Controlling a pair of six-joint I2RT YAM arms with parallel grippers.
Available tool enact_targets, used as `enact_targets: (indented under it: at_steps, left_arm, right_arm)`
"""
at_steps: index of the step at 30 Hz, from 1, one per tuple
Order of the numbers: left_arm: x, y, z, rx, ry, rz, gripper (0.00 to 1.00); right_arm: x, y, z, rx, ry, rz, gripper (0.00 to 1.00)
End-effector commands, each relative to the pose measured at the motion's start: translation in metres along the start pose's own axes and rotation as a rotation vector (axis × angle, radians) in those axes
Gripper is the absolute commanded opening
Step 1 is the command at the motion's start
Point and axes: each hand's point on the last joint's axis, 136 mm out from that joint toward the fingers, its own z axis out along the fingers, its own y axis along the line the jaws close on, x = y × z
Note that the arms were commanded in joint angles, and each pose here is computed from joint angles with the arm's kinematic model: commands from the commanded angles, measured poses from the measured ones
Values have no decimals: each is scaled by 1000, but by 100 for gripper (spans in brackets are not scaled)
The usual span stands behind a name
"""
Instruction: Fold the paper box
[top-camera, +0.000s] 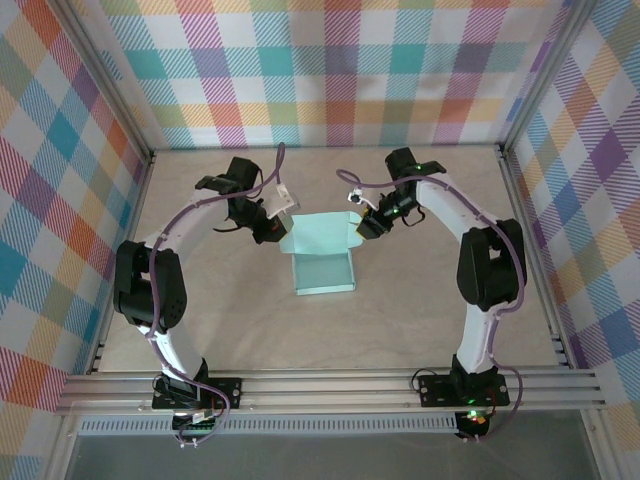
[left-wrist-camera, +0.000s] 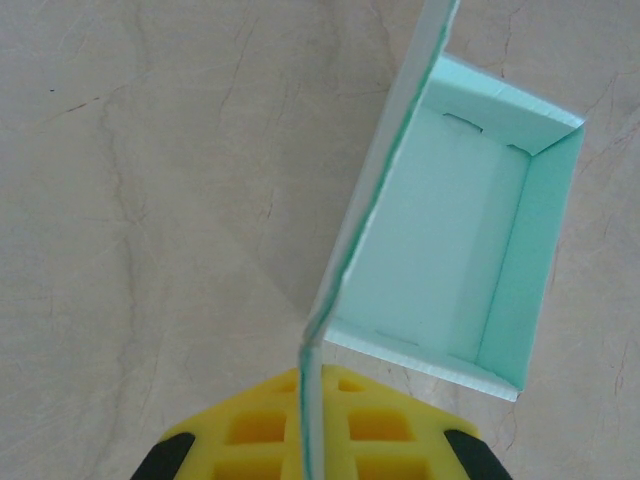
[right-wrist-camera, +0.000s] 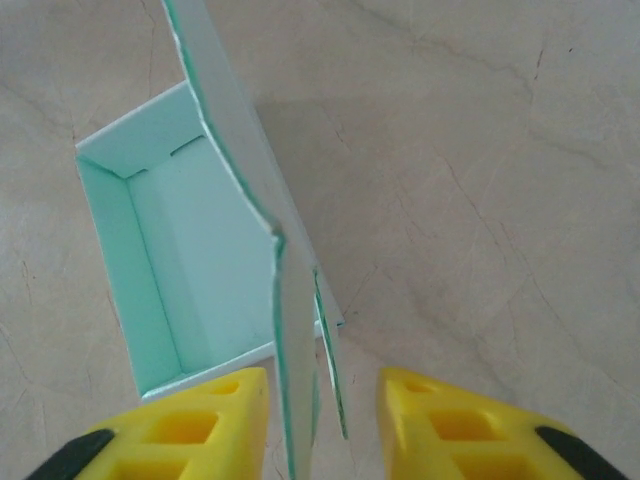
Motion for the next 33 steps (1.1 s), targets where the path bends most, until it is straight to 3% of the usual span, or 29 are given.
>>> enact_targets:
  at_steps: [1,6,14,19,24,33]
  left_arm:
    - [3,-11,1,28,27,-2,0]
    - [4,-11,1,28,30,-2,0]
    - [-10,-4,-3,-14,-14,-34,0]
    - [-38,-8,-10,-53,-121,-54,0]
    - [-53,7,-11,-232,-161,-127,0]
    - [-55,29,-42,-539,-304,-438,0]
  right_arm:
    - [-11,5,1,-34,-22,-24,27]
    - [-12,6,-1,-38,-25,-25,0]
    - [-23,4,-9,79,-72,-17,0]
    - [-30,-12,-13,311,-49,98,0]
    - [-37,-15,-16,468,-73,161,0]
    - [-50,-13,-17,633,-268,361,0]
